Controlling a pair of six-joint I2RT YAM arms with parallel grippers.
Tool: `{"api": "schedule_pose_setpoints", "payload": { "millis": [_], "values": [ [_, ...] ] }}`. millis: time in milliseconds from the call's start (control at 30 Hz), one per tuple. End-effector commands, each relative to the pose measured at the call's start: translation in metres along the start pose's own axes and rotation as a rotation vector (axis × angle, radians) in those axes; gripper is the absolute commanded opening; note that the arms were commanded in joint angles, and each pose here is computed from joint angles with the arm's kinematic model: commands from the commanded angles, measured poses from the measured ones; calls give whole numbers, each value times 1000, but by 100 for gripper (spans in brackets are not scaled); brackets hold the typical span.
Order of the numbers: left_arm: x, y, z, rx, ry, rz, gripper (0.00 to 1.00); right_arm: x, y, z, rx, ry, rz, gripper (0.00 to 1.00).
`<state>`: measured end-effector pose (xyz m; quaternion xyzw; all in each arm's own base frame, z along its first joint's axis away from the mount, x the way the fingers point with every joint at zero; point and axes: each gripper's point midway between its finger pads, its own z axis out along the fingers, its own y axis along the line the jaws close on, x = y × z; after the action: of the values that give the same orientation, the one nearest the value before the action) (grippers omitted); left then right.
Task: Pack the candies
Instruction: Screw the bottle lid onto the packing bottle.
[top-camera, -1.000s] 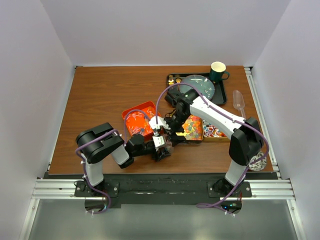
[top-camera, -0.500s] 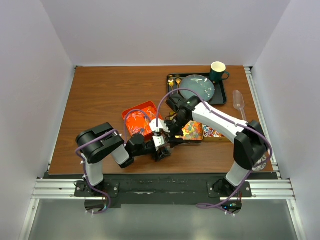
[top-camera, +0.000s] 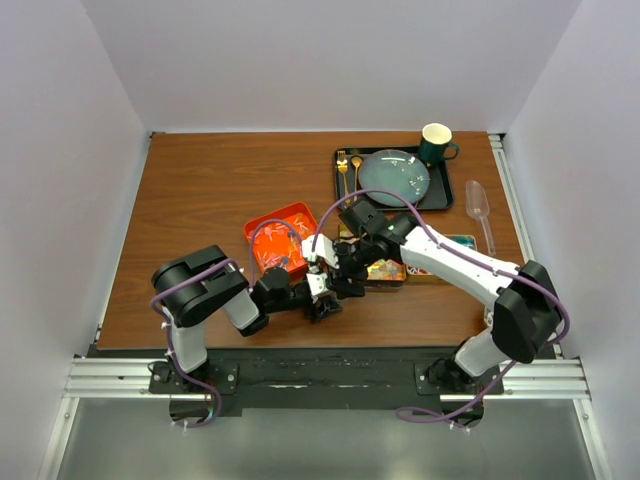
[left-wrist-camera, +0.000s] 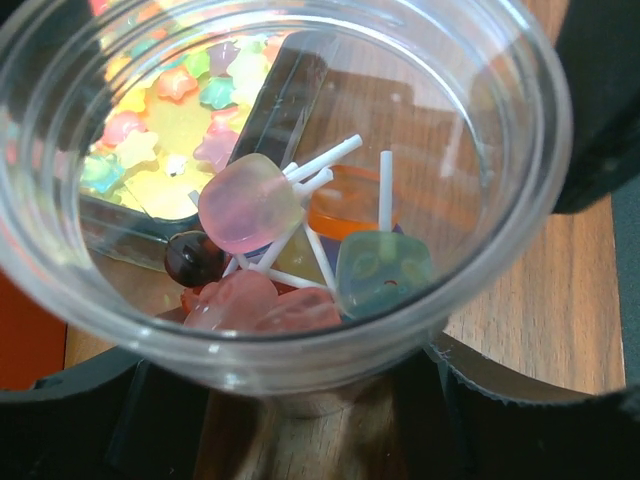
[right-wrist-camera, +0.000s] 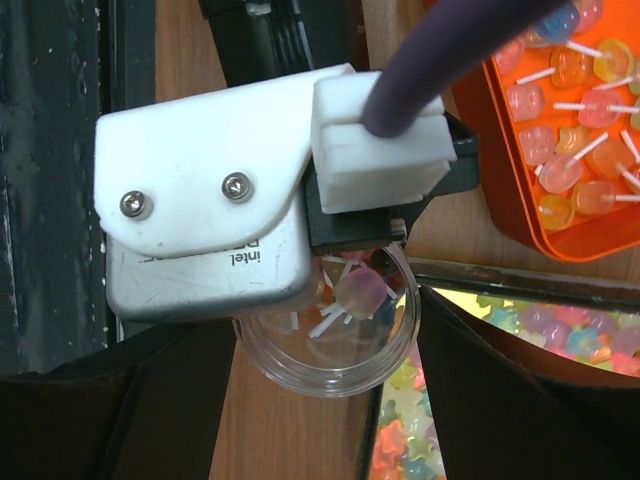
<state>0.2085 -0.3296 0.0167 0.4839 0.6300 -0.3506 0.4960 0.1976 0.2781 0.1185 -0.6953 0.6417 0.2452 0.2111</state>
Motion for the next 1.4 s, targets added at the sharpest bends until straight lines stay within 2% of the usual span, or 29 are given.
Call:
{"api": "schedule_pose_setpoints", "payload": {
  "millis": [0, 367, 533, 633, 800, 1000, 1133, 1367],
  "values": [
    [30, 10, -6, -69, 107, -51, 0, 14, 34, -9, -35, 46, 169, 75],
    [32, 9, -6, -59, 113, -52, 0, 37, 45, -37, 72, 115, 216, 80],
    [31, 7, -5, -48, 113, -44, 0, 20, 21, -56, 171, 32, 184, 80],
    [32, 5, -5, -43, 115, -47, 0, -1, 5, -60, 176, -25, 107, 82],
    [31, 5, -5, -41, 113, -40, 0, -33, -18, -52, 100, -57, -55, 85],
    [31, 4, -5, -38, 115, -38, 0, -37, -3, -45, -146, -12, -208, 85],
    [31, 4, -5, -38, 113, -37, 0, -25, 1, -35, -268, 58, -196, 82],
    [31, 6, -5, -51, 114, -40, 0, -20, 13, -35, -337, 70, -176, 82]
  ]
}}
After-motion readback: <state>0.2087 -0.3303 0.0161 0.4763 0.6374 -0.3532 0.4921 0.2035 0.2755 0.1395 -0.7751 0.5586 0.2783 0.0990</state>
